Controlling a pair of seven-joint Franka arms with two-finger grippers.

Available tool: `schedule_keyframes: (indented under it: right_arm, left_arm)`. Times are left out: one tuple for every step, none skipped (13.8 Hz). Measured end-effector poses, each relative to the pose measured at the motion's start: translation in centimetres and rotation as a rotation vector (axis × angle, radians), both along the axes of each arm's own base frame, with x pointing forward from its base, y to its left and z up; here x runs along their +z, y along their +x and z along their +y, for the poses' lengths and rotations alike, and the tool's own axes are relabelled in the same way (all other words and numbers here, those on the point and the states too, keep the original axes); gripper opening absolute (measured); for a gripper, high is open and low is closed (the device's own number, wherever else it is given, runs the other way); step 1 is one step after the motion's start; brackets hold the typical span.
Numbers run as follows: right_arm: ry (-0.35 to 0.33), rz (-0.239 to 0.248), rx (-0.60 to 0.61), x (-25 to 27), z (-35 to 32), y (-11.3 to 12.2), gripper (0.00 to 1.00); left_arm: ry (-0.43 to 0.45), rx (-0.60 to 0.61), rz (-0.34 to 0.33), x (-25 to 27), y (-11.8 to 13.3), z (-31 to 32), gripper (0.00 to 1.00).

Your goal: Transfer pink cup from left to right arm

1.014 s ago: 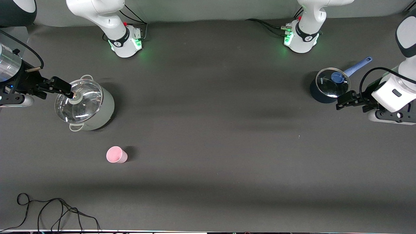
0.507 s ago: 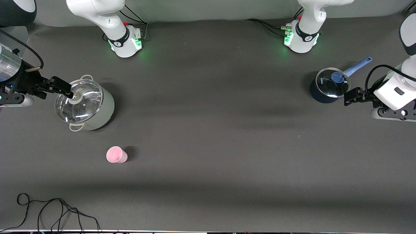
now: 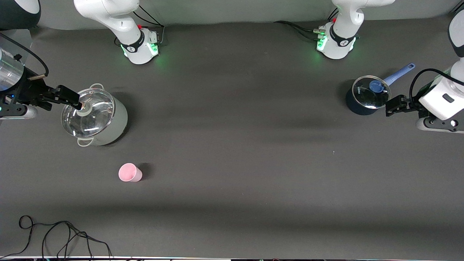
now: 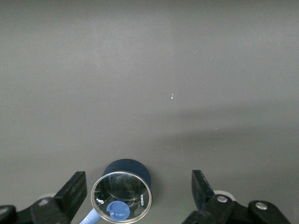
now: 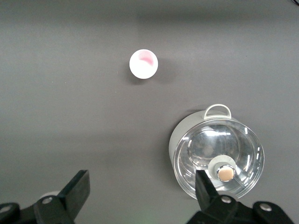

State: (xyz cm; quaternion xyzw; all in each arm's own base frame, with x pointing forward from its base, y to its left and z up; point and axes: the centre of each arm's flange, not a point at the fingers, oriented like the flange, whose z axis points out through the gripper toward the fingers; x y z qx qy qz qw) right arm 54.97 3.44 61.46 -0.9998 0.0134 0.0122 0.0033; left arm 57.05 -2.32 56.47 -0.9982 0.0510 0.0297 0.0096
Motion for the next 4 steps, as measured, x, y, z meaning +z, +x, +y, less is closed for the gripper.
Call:
schedule_keyframes:
  right_arm:
    - [0.000,0.000,0.000,0.00,0.00,0.00,1.00]
    - [0.000,0.000,0.000,0.01,0.00,0.00,1.00]
    - [0.000,0.000,0.000,0.01,0.00,0.00,1.00]
    - [0.000,0.000,0.000,0.01,0.00,0.00,1.00]
  left_arm:
    - [0.000,0.000,-0.001,0.05,0.01,0.00,1.00]
    - [0.000,0.000,-0.002,0.12,0.03,0.00,1.00]
    - [0.000,0.000,-0.004,0.18,0.04,0.02,1.00]
    - [0.000,0.001,-0.005,0.23,0.05,0.04,1.00]
